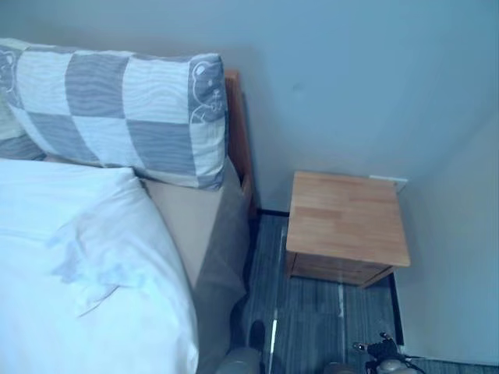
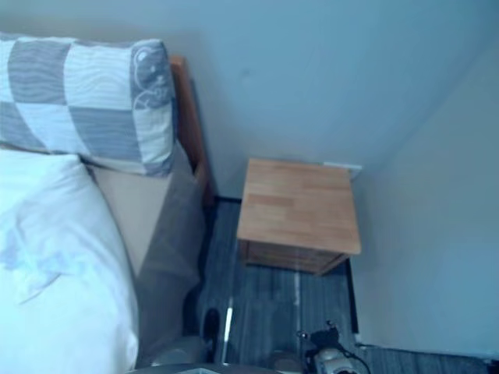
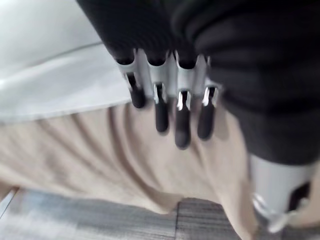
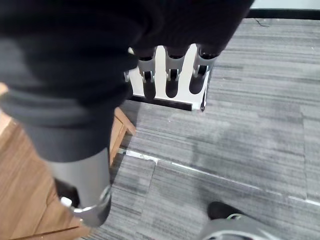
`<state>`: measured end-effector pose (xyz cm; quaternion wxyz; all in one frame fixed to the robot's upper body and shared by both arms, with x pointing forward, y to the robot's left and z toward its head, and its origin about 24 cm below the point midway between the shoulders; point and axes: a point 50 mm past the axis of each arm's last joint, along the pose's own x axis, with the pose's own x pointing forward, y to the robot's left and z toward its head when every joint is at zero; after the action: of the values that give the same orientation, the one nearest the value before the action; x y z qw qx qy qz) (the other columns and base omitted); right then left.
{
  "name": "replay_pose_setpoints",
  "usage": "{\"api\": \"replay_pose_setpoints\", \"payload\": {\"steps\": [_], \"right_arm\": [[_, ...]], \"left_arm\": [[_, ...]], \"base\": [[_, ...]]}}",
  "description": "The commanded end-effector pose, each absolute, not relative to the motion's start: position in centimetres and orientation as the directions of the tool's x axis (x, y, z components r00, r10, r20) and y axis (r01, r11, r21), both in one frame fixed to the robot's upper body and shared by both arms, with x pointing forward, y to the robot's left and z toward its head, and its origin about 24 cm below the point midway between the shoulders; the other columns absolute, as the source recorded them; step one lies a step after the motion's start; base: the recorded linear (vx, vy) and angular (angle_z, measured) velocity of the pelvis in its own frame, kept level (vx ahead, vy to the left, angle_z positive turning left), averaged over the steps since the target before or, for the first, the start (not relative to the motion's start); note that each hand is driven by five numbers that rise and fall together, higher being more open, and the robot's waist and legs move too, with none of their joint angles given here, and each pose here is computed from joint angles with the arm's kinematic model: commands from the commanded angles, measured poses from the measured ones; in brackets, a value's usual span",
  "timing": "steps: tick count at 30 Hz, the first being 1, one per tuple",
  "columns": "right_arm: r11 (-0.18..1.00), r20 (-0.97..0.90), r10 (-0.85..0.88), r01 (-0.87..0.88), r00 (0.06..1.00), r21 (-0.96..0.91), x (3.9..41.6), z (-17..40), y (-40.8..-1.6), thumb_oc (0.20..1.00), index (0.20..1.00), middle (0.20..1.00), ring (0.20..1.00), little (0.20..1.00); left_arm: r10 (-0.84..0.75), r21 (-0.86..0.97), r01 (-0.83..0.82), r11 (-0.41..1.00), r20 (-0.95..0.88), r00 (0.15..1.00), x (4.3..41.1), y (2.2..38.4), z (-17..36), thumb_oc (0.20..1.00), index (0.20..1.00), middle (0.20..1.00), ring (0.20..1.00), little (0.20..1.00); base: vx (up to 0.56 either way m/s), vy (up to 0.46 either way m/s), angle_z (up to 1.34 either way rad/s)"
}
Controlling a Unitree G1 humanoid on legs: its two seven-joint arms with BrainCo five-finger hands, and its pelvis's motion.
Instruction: Tidy up the quilt and then pick up the clothes from the bed and put them into the laundry hamper.
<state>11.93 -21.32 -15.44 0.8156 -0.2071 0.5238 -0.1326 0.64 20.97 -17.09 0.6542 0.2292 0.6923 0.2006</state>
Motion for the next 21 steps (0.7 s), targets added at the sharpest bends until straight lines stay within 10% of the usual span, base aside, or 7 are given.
{"api": "replay_pose_setpoints", "payload": {"steps": [1, 7, 21], "right_arm": [[0.807, -0.773, -0.446, -0.172, 0.450, -0.566, 11.8, -15.3, -22.2, 1.000, 1.000, 1.000, 1.000, 1.000], [0.763, -0.796, -0.381, -0.326, 0.471, -0.558, 12.6, -15.2, -21.1, 1.000, 1.000, 1.000, 1.000, 1.000], [0.832, -0.796, -0.534, 0.011, 0.284, -0.555, 10.7, -15.3, -23.8, 1.000, 1.000, 1.000, 1.000, 1.000]], "left_arm": [[0.632, 0.630, -0.090, 0.771, -0.742, 0.222, 9.9, 22.0, -15.7, 1.000, 1.000, 1.000, 1.000, 1.000], [0.655, 0.641, -0.135, 0.756, -0.739, 0.157, 8.2, 21.9, -16.0, 1.000, 1.000, 1.000, 1.000, 1.000], [0.717, 0.688, -0.213, 0.694, -0.688, 0.115, 7.2, 25.3, -15.3, 1.000, 1.000, 1.000, 1.000, 1.000]], "base": [[0.02, -0.004, 0.33], [0.04, 0.036, 0.17], [0.10, 0.109, 1.56]]}}
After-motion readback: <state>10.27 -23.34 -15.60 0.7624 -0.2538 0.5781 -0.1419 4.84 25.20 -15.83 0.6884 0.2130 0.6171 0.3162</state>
